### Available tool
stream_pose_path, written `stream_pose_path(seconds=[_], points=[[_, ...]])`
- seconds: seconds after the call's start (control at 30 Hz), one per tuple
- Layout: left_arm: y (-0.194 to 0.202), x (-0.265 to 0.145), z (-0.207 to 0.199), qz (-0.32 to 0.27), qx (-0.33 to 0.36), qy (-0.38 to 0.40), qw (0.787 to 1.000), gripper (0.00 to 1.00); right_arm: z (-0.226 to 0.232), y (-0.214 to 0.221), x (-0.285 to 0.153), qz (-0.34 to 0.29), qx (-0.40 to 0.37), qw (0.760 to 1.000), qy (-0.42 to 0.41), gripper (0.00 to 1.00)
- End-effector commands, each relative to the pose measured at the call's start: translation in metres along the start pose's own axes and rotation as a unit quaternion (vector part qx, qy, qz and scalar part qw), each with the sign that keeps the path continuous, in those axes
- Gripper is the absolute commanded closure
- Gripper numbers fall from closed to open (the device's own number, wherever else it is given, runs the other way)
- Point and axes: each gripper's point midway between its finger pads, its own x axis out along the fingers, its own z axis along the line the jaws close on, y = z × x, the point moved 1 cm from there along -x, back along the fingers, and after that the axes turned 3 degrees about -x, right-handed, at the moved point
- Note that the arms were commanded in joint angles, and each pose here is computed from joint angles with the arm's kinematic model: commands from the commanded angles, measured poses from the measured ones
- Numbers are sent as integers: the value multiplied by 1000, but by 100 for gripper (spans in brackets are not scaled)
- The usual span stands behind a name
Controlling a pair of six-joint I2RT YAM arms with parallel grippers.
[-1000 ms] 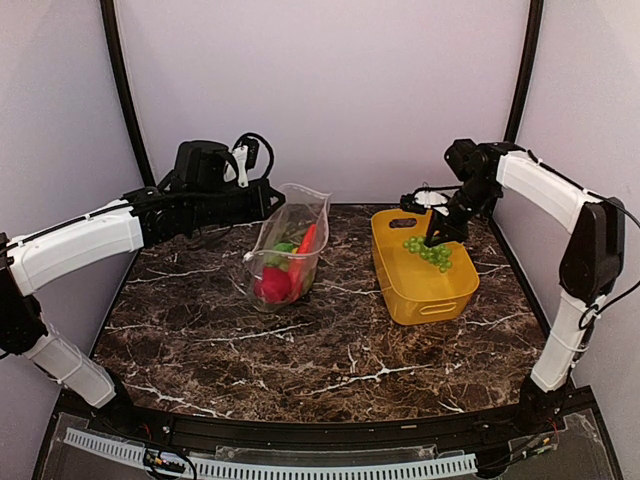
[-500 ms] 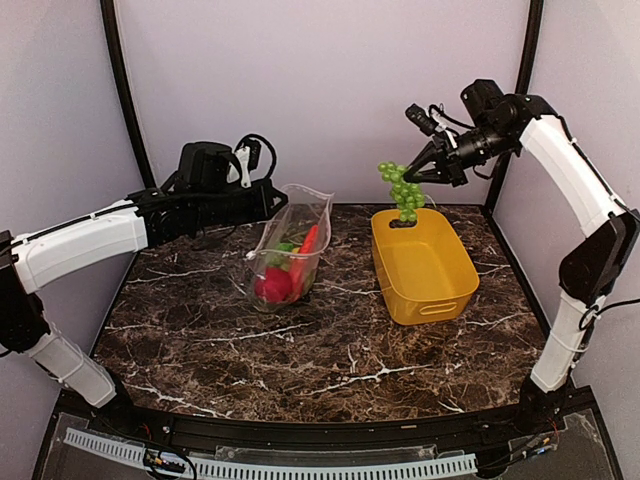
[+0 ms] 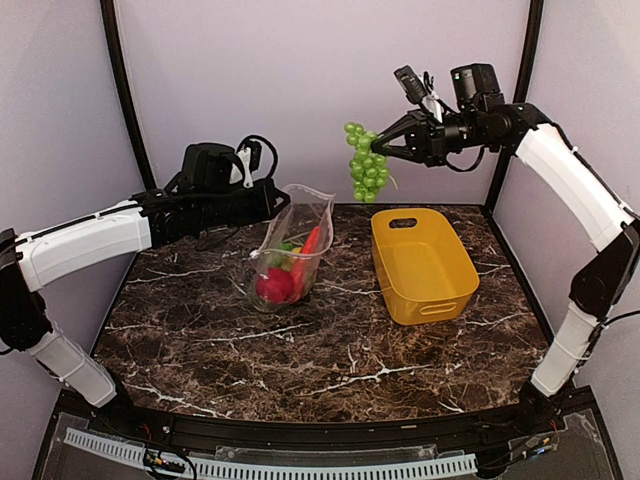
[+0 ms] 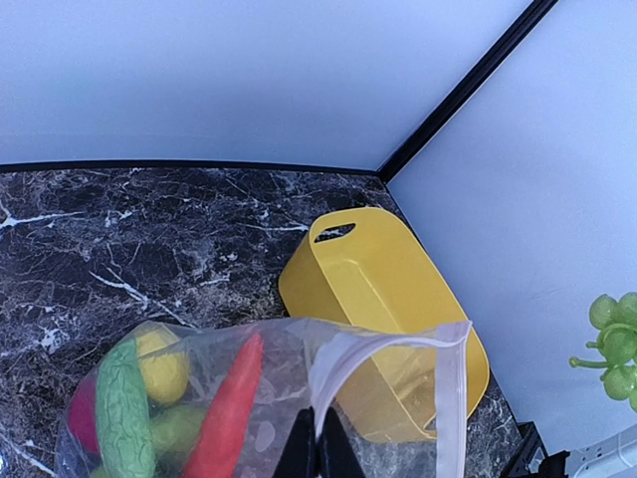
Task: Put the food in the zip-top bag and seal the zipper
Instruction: Place the fake fruit in the zipper food storage bag.
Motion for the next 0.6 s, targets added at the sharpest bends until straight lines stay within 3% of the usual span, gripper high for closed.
stream_pose_path(seconds=[0.0,0.23,0.57], points=[[-2,-3,3,-7,-8,1,1000,99,7,-24,19,-44,-25,998,-39,100],[-4,-5,-1,-9,-12,10,1000,99,-10,-10,53,-56,-12,996,-62,100],[-10,-9,-9,-12,-20,29,999,99,-47,45,92,-44,32,996,-70,100]])
